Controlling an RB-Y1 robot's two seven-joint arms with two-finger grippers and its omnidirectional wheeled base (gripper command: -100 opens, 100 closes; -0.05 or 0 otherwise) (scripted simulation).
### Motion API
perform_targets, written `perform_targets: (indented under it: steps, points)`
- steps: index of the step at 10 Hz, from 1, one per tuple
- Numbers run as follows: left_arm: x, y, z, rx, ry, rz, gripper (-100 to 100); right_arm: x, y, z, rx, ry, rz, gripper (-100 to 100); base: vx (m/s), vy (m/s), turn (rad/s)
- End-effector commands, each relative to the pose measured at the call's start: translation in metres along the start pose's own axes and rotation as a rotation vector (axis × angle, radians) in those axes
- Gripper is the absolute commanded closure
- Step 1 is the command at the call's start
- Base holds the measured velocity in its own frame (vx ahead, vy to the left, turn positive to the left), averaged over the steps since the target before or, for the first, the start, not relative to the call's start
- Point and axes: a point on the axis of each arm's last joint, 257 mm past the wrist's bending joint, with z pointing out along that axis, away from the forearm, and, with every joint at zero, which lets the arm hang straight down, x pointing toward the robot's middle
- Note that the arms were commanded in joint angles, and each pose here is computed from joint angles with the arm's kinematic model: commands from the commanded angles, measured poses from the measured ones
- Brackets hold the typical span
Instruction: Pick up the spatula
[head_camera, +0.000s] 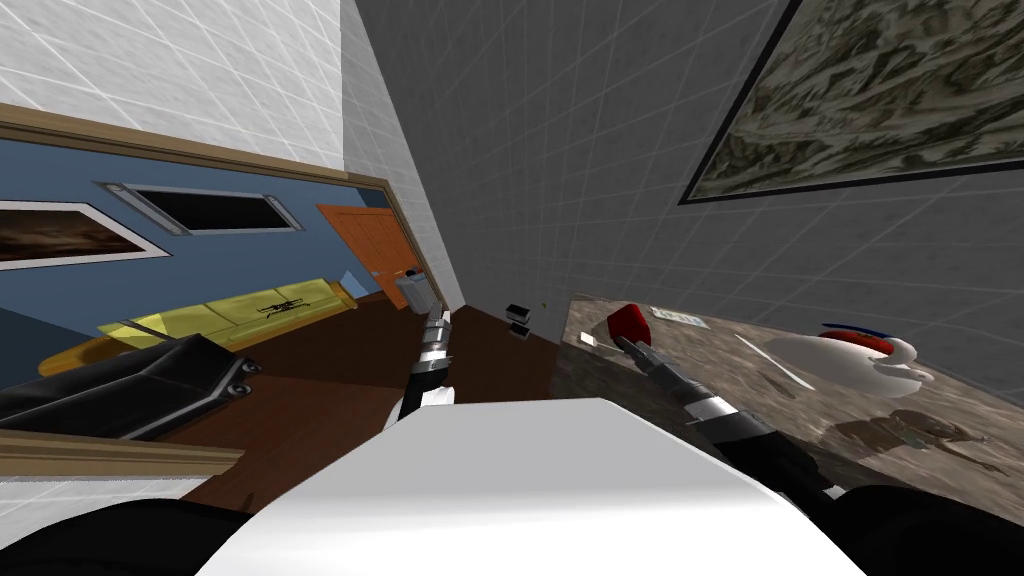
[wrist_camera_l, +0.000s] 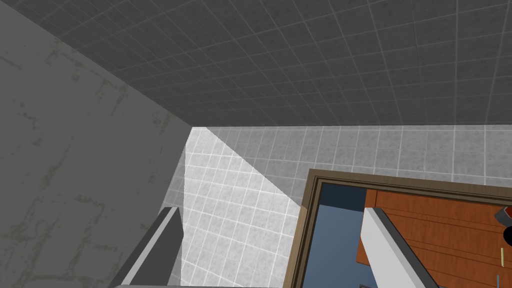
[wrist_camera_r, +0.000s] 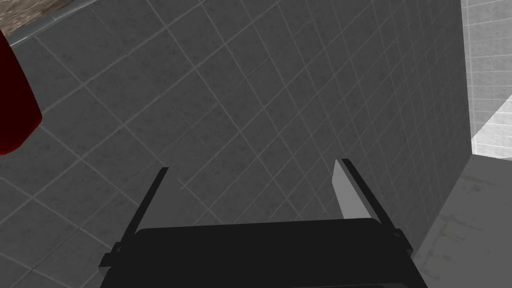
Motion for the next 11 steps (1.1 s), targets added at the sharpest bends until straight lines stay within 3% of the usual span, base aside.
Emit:
perform_targets:
  steps: [1,4,5,6,7,8,9,10,11]
  points:
    - [0.0,0.0,0.0,0.0,0.0,0.0,0,0.015,-0.018,-0.014,0.037,0.083,-0.059,-100,0.094,0.039,0.014]
    - [0.0,0.0,0.0,0.0,0.0,0.0,0,0.029,-0.033,-0.029,0.062,0.169,-0.118,-100,0.087,0.035,0.009]
    - [0.0,0.0,0.0,0.0,0.0,0.0,0,0.042,-0.048,-0.046,0.093,0.245,-0.169,-100,0.112,0.044,0.028]
    - [0.0,0.0,0.0,0.0,0.0,0.0,0,0.042,-0.047,-0.046,0.088,0.251,-0.173,-100,0.1,0.039,0.005]
    - [0.0,0.0,0.0,0.0,0.0,0.0,0,0.053,-0.062,-0.063,0.115,0.327,-0.225,-100,0.106,0.043,0.032]
    - [0.0,0.0,0.0,0.0,0.0,0.0,0,0.053,-0.062,-0.063,0.111,0.334,-0.229,-100,0.094,0.024,0.008]
    - [0.0,0.0,0.0,0.0,0.0,0.0,0,0.063,-0.077,-0.081,0.134,0.408,-0.282,-100,0.112,0.02,0.035]
    - [0.0,0.0,0.0,0.0,0.0,0.0,0,0.064,-0.077,-0.082,0.131,0.418,-0.285,-100,0.094,0.014,0.012]
    - [0.0,0.0,0.0,0.0,0.0,0.0,0,0.072,-0.09,-0.099,0.148,0.493,-0.339,-100,0.126,0.038,0.039]
